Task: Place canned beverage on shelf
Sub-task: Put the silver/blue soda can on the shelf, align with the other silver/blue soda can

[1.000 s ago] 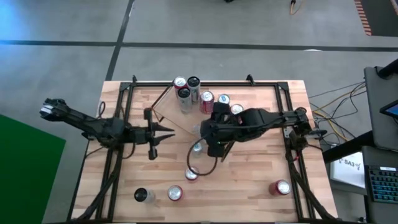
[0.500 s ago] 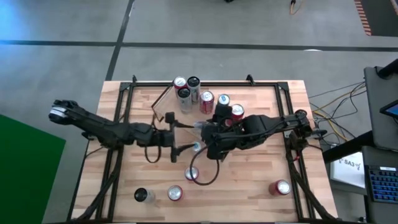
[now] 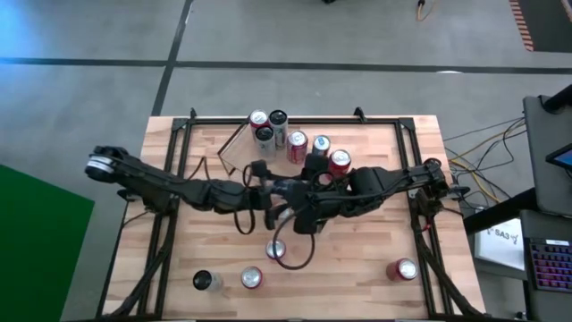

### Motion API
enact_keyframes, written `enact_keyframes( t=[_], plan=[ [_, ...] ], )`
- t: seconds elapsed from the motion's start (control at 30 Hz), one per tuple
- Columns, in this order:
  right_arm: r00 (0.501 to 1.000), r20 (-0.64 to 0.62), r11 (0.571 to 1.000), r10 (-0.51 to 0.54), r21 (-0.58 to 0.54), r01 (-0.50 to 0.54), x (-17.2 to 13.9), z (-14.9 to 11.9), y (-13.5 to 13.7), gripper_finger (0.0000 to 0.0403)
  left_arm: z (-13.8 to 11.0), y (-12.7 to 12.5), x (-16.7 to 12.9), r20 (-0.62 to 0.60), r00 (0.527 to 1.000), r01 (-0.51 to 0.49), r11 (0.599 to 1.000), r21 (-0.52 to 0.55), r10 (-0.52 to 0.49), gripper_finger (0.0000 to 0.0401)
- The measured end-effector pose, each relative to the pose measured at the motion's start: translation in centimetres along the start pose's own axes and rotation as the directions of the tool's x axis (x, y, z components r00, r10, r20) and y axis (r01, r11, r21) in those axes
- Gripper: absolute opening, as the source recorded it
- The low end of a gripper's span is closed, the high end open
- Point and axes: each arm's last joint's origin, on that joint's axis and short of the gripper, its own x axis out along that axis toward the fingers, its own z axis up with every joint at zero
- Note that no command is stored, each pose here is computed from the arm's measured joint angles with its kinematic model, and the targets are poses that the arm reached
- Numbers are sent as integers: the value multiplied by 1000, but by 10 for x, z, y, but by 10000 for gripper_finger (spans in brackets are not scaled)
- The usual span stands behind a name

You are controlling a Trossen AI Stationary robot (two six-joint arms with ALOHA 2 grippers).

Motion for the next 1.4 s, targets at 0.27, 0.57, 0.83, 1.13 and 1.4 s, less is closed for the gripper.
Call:
enact_keyframes(
  t=[0.27,0.57,0.83,1.13,1.4],
  plan=[
    [1000,-5,1000,23,12,-23,0,0,1,223,1,0,1,0,1000,-3,1000,15,3,202],
    [999,-6,999,47,-3,-47,-1,0,1,288,1,0,-1,0,1000,2,1000,28,-2,198],
    [996,56,996,75,-47,-72,-24,0,-2,330,-1,6,-26,198,967,161,987,17,-162,198],
    [953,260,983,159,-128,-129,-56,11,18,335,0,19,-70,483,784,403,912,80,-389,198],
    [919,333,963,209,-234,-134,-41,11,53,327,-4,26,-91,560,740,404,912,74,-374,198]
  ],
)
